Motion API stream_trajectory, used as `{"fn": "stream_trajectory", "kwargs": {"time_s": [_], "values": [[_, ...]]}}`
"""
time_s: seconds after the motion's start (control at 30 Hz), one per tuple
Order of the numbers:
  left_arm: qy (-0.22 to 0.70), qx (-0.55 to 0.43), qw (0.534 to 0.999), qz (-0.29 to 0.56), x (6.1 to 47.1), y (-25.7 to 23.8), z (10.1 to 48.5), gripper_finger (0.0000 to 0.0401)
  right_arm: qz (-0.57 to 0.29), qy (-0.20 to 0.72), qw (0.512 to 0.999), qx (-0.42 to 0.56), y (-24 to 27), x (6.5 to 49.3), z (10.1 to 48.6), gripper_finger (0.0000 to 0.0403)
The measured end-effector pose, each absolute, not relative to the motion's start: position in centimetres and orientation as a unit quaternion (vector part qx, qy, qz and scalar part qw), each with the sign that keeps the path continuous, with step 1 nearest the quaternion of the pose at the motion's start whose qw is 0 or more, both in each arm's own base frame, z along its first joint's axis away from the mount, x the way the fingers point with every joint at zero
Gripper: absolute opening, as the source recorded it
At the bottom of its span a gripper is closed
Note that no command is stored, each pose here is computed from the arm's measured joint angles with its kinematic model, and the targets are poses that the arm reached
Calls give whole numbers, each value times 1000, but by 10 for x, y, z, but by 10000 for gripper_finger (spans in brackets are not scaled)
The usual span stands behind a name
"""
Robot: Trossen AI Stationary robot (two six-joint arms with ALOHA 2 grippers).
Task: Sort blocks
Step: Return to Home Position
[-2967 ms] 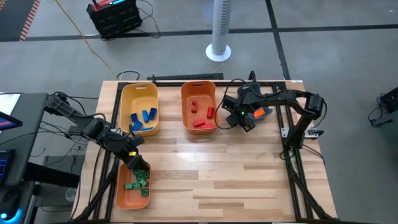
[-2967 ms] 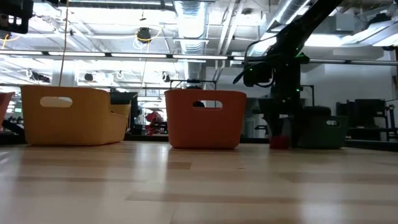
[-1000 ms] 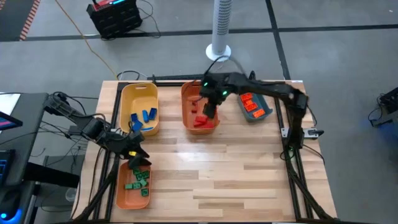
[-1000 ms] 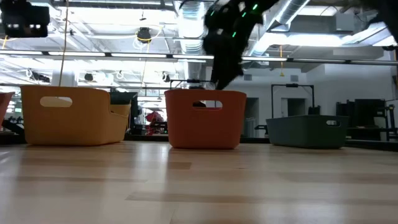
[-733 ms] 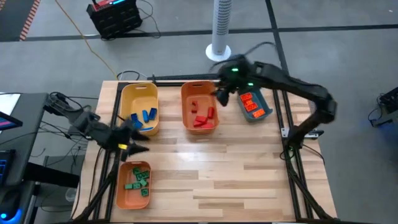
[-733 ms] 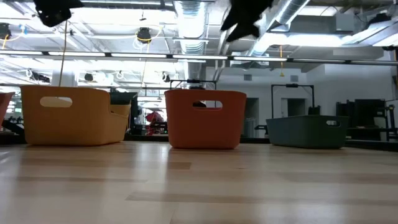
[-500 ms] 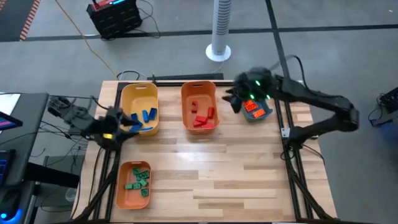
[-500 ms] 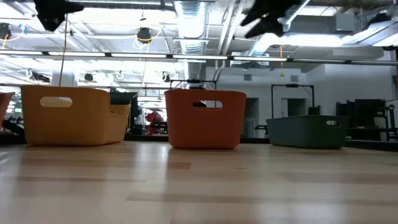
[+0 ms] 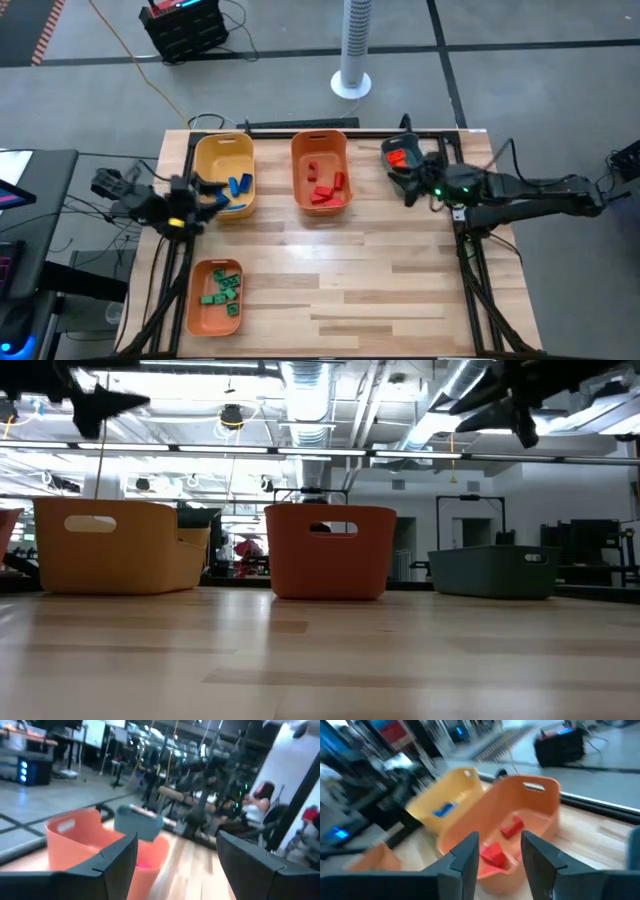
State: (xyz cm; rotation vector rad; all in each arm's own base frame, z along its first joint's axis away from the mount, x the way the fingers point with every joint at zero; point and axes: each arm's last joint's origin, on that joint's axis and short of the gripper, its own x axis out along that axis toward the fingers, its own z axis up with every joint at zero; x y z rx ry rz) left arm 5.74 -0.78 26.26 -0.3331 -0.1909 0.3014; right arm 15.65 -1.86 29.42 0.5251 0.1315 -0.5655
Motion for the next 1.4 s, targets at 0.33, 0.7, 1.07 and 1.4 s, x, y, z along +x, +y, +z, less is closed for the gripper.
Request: {"fn": "stream_trajectory", "kwargs": {"time_s": [0.33, 0.7, 1.07, 1.4], "values": [[-185, -219, 949, 129, 80, -19, 209, 261, -217, -72, 920, 318, 0, 134, 243, 108], [-206, -211, 939, 177, 81, -10, 208, 261, -196, -112, 907, 355, 10, 113, 209, 96], [-214, -222, 940, 149, 83, -9, 208, 261, -219, -176, 904, 323, 6, 75, 224, 96], [-165, -219, 948, 163, 87, -10, 197, 261, -210, -128, 896, 370, 14, 78, 214, 95]]}}
